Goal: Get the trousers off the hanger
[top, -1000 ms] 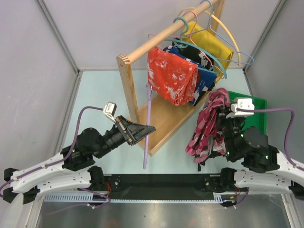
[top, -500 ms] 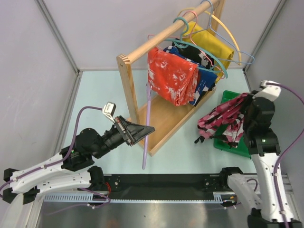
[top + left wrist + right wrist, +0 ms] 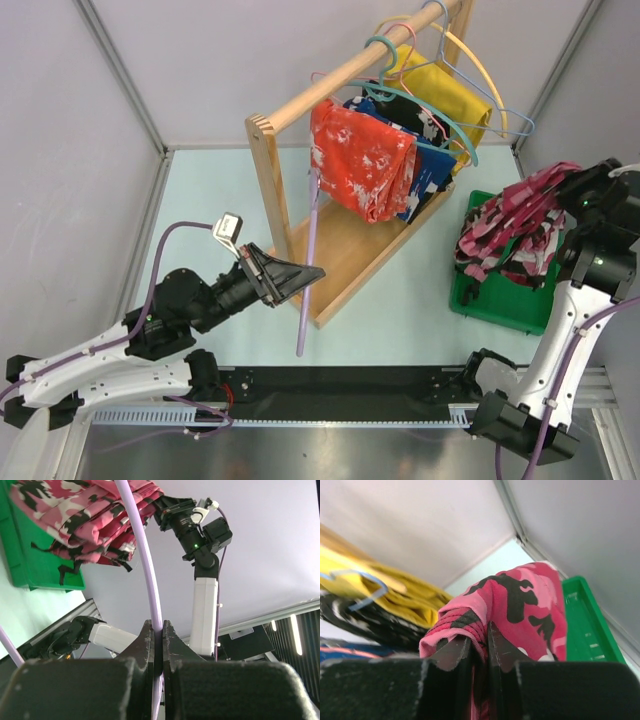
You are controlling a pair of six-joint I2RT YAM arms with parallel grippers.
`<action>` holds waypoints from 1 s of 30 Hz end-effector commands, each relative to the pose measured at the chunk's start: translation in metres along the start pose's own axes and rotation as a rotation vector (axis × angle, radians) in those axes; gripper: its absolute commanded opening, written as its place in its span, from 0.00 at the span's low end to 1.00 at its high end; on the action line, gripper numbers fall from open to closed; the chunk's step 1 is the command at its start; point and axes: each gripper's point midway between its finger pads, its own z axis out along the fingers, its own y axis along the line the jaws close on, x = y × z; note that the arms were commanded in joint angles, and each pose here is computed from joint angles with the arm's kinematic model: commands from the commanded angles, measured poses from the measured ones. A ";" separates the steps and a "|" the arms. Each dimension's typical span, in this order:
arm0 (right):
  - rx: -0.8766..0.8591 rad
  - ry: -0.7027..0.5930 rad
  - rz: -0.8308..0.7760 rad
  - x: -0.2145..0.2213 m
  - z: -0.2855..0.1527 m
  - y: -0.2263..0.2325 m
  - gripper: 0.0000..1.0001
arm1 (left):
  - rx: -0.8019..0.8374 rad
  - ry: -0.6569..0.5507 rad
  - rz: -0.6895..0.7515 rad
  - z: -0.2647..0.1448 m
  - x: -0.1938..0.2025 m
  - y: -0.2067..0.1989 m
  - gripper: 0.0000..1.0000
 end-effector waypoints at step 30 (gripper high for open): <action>0.084 0.092 0.382 0.058 0.011 -0.085 0.00 | 0.132 0.014 0.048 -0.024 -0.010 -0.046 0.00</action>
